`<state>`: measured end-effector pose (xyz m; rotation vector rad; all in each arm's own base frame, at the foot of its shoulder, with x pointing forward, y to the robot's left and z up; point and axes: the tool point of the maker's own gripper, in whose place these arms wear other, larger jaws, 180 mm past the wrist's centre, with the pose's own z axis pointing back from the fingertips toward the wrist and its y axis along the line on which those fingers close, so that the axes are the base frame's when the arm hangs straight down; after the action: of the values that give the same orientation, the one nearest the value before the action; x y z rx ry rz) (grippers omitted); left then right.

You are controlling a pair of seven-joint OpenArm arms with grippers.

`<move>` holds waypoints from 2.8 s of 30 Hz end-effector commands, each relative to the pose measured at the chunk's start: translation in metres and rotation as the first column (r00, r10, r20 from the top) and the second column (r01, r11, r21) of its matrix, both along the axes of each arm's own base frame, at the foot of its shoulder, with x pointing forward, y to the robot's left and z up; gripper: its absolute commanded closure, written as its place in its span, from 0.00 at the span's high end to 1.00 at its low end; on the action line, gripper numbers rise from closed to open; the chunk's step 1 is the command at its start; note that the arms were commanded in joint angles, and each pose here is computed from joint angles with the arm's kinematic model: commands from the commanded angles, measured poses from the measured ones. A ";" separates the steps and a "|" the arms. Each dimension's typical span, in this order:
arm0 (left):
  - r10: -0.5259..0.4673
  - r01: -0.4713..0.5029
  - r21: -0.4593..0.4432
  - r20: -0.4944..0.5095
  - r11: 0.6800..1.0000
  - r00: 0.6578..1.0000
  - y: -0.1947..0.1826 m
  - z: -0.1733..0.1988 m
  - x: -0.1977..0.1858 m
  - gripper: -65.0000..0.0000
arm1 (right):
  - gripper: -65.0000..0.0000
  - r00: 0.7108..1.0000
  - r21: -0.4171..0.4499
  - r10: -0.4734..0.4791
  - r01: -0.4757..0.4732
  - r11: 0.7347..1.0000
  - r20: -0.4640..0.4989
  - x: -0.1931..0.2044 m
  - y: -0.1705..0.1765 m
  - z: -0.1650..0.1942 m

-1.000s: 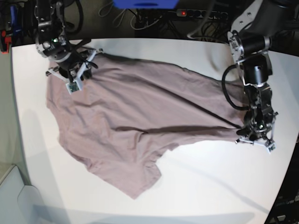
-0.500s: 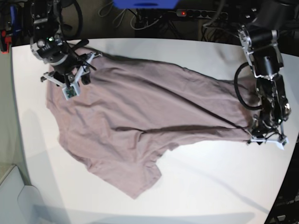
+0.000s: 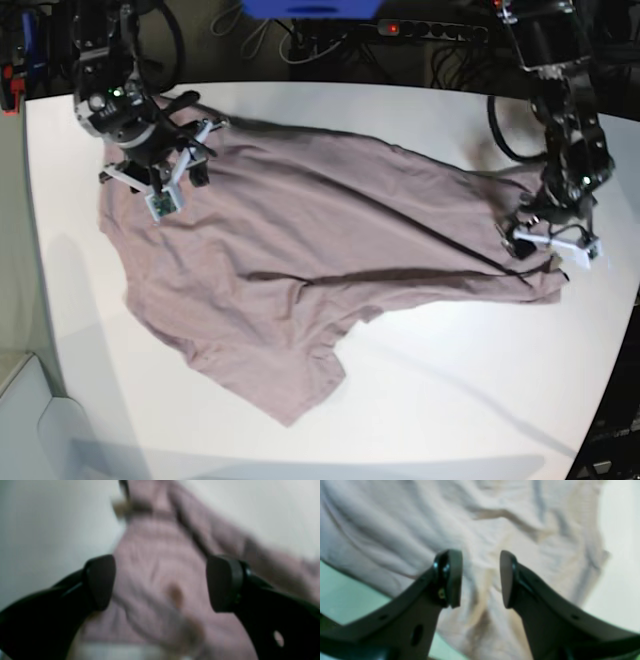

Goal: Layout the t-shirt on the table in an organized manner, then fold the t-shirt properly
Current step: 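Release the shirt and raise the left gripper, then grasp the shirt body with both grippers and pull it flat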

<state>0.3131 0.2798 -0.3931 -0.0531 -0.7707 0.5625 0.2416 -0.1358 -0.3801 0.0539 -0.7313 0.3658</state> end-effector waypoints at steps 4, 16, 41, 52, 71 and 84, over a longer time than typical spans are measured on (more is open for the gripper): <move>0.063 -0.063 0.001 0.033 0.998 0.997 0.012 0.006 -0.004 0.85 | 0.39 1.000 0.001 0.013 -0.013 1.000 0.011 0.008 0.002 -0.002; 0.059 -0.059 -0.010 0.031 0.998 0.998 0.009 0.006 -0.005 0.06 | 0.39 1.000 -0.005 0.008 -0.009 1.000 -0.012 0.007 -0.002 -0.010; -0.003 0.002 -0.037 -0.020 0.999 1.000 -0.049 0.025 -0.135 0.00 | 0.39 1.000 -0.005 0.008 -0.008 1.000 -0.015 0.006 -0.002 -0.011; -0.007 -0.019 -0.177 -0.143 0.984 0.990 -0.065 0.002 -0.192 0.00 | 0.39 1.000 -0.003 0.014 -0.014 1.000 0.001 0.008 0.000 -0.005; 0.033 -0.027 -0.353 0.013 0.935 0.999 -0.045 0.042 -0.153 0.60 | 0.46 0.949 0.006 0.259 -0.265 0.964 0.179 0.049 0.052 0.049; 0.082 -0.028 -0.363 0.134 0.931 0.988 -0.024 0.034 -0.035 0.01 | 0.07 0.978 0.050 0.207 -0.208 0.977 0.028 0.077 0.040 -0.008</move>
<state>0.2755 0.2561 -0.3663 -0.4045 -0.7957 0.7618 0.3059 -0.0971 -0.4030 0.1747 -0.7001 0.5469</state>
